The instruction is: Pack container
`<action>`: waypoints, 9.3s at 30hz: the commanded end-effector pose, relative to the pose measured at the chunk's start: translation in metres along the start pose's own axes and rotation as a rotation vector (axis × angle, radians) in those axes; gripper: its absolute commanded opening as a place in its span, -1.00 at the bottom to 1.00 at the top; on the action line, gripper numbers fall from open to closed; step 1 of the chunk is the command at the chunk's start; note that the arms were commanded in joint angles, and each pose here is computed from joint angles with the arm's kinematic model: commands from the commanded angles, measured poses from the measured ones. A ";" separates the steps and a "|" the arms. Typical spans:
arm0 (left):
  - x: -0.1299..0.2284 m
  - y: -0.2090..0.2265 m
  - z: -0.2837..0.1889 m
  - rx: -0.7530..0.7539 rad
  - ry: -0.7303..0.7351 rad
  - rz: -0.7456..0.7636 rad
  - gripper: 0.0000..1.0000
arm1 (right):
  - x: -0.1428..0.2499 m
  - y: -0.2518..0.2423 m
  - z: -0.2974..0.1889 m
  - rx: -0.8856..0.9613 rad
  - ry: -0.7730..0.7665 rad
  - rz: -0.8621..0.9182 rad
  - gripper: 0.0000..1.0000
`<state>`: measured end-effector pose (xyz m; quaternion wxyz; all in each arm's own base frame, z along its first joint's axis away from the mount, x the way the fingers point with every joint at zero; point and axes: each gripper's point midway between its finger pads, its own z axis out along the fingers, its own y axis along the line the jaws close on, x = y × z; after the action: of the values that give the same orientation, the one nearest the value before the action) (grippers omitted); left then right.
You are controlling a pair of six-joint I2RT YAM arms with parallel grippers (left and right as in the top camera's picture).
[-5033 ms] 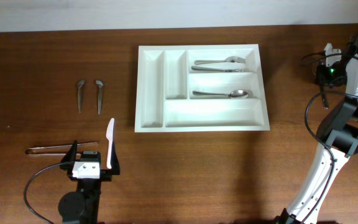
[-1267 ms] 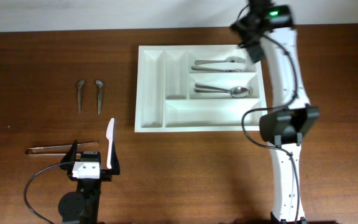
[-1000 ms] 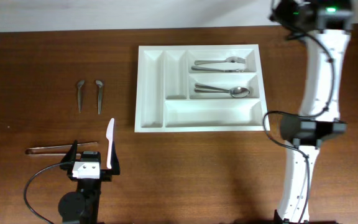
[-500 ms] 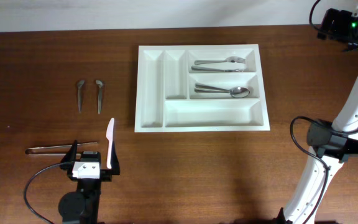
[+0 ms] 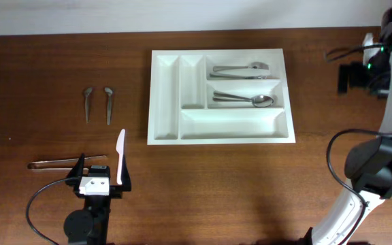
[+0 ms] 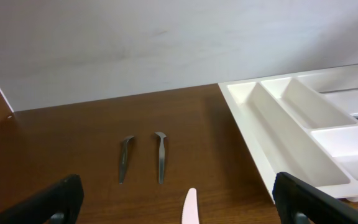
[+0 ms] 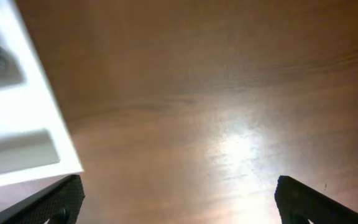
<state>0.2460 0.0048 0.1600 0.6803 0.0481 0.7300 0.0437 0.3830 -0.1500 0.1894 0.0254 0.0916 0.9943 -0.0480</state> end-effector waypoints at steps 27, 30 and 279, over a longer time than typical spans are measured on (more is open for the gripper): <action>0.002 0.001 0.000 -0.005 0.001 0.010 0.99 | -0.016 -0.069 0.052 0.003 -0.060 0.053 0.97; 0.002 0.001 0.000 -0.006 0.002 0.010 0.98 | -0.017 -0.069 0.052 0.003 -0.060 0.052 0.97; 0.188 0.119 0.048 -1.136 1.229 -1.260 0.99 | -0.017 -0.068 0.052 0.004 -0.061 0.051 0.97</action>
<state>0.2882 0.1496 -0.0026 0.0337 -0.6928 0.7195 0.0334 0.3909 -0.2245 0.1489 0.0610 0.1078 0.9906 -0.0573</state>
